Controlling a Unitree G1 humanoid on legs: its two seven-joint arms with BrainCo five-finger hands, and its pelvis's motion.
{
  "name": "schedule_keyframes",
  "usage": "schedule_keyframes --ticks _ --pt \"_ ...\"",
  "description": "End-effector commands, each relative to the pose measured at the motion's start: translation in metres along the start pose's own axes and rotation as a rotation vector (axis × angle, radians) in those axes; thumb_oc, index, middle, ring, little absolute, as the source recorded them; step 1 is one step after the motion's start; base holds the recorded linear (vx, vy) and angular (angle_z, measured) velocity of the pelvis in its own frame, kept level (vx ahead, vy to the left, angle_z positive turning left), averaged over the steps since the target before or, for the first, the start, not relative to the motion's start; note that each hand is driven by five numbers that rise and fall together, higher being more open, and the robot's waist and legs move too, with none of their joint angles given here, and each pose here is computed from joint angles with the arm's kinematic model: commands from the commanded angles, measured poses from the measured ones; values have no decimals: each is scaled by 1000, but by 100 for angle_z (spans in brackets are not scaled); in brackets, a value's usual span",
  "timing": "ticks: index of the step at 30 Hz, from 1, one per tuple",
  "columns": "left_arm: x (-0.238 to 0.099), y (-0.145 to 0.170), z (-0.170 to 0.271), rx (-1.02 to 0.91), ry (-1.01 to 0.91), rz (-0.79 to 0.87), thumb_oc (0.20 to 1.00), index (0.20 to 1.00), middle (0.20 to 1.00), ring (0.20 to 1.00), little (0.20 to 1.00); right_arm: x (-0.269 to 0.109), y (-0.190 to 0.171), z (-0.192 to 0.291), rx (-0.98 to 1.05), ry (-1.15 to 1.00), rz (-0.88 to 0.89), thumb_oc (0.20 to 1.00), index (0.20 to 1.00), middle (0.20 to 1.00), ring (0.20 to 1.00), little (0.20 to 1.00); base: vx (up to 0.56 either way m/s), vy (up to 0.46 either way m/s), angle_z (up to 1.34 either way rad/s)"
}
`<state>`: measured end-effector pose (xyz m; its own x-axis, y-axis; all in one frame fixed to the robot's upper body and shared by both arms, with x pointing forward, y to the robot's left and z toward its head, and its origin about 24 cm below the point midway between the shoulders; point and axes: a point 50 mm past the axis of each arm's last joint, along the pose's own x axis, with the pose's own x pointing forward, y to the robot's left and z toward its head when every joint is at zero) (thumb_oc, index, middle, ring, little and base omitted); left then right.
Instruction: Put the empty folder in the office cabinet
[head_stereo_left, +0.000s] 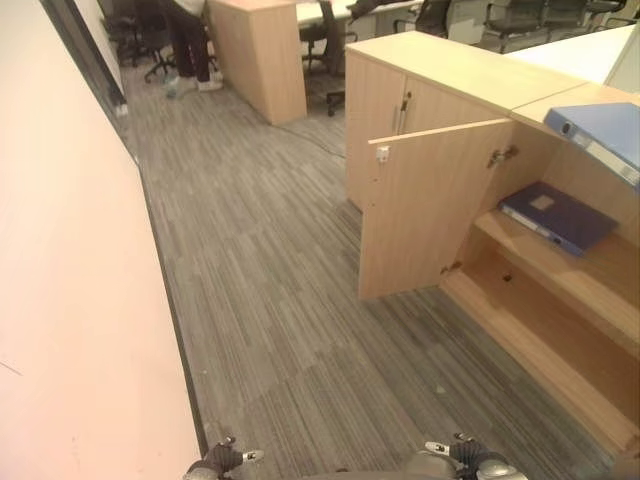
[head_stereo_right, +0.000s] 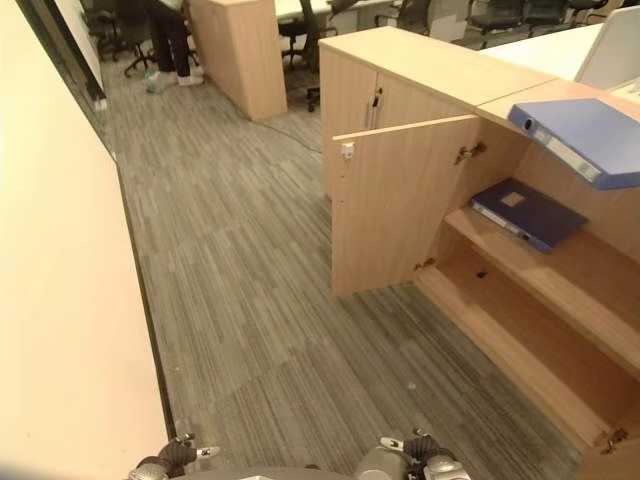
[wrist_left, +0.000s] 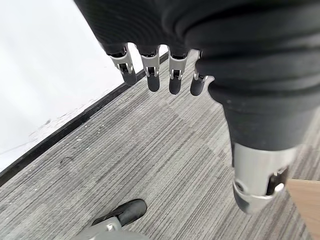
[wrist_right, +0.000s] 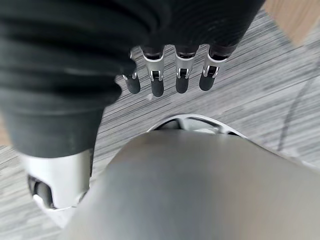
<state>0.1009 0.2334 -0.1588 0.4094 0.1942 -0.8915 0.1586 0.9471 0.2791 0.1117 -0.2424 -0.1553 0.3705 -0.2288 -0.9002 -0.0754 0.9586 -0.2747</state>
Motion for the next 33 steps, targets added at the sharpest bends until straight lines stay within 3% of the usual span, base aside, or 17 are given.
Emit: schedule_keyframes --ticks 1,10,19,25,33 --pt "1 5 0 10 14 15 1000 1000 1000 1000 1000 0 -3 -6 26 33 -26 1000 1000 1000 1000 1000 96 -76 -32" --pt "-2 6 -16 62 73 9 1000 1000 1000 1000 1000 -3 0 -28 32 105 -27 1000 1000 1000 1000 1000 141 -74 -57" --pt "2 -2 5 190 4 -30 1000 1000 1000 1000 1000 -2 -2 -19 2 81 -25 1000 1000 1000 1000 1000 181 -108 -29" --pt "1 -6 6 132 -1 -30 1000 1000 1000 1000 1000 -1 2 -14 65 59 -18 1000 1000 1000 1000 1000 252 -234 -28" --pt "0 -1 -2 69 19 6 1000 1000 1000 1000 1000 0 -11 -1 -123 23 -44 1000 1000 1000 1000 1000 132 -117 -85"
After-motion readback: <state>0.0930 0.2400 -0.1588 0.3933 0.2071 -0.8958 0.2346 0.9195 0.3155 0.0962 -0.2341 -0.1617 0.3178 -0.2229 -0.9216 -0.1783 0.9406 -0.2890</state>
